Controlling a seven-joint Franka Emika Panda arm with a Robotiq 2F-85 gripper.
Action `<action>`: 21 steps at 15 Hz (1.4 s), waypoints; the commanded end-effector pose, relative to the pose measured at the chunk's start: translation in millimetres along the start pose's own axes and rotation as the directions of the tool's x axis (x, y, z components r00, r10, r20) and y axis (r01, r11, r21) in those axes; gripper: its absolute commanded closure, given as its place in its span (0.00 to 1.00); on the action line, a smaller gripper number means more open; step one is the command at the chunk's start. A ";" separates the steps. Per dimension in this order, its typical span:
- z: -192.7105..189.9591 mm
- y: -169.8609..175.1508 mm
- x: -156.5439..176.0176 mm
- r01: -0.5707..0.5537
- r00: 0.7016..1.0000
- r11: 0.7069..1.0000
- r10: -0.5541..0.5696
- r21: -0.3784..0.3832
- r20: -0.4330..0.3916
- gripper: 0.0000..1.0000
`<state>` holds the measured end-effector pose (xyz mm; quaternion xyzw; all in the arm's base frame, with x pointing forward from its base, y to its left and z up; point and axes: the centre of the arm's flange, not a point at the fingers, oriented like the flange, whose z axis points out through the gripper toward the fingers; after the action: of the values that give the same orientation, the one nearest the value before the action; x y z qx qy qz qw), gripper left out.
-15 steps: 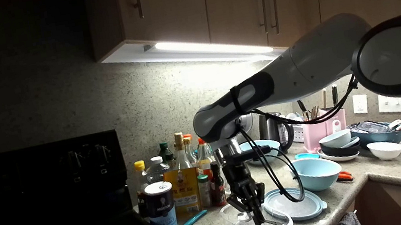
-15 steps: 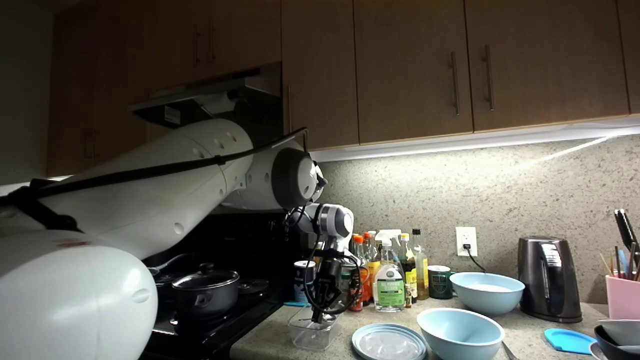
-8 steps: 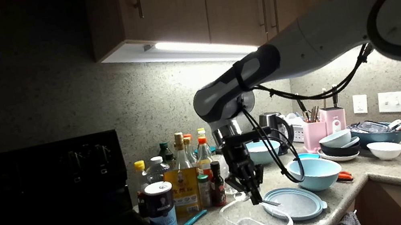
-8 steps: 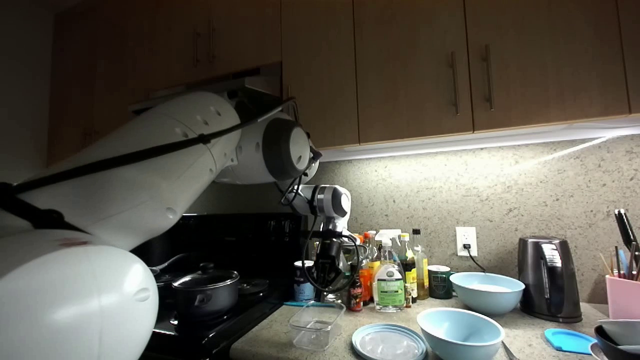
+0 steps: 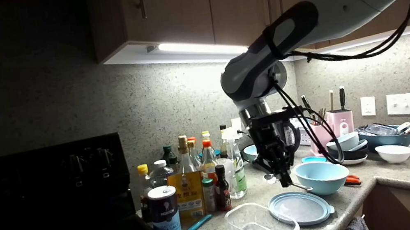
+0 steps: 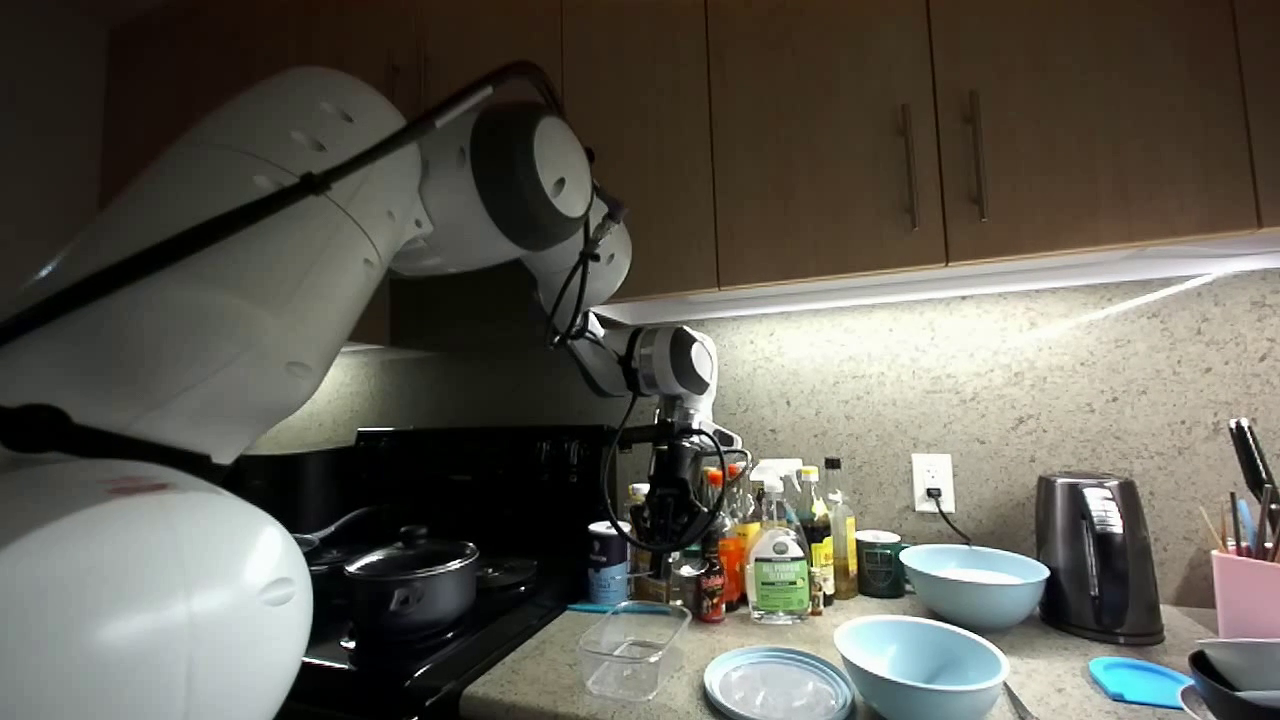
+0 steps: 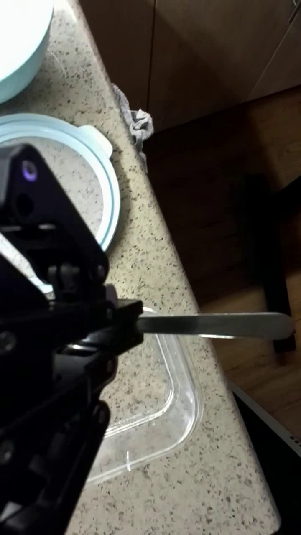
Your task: Put the spoon on the blue plate
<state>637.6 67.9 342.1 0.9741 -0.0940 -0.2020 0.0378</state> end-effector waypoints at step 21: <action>53.2 68.5 91.3 -0.112 0.988 0.994 0.110 0.011 0.106 0.94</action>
<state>668.1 -8.7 278.2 0.9622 -0.1436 -0.2286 0.0363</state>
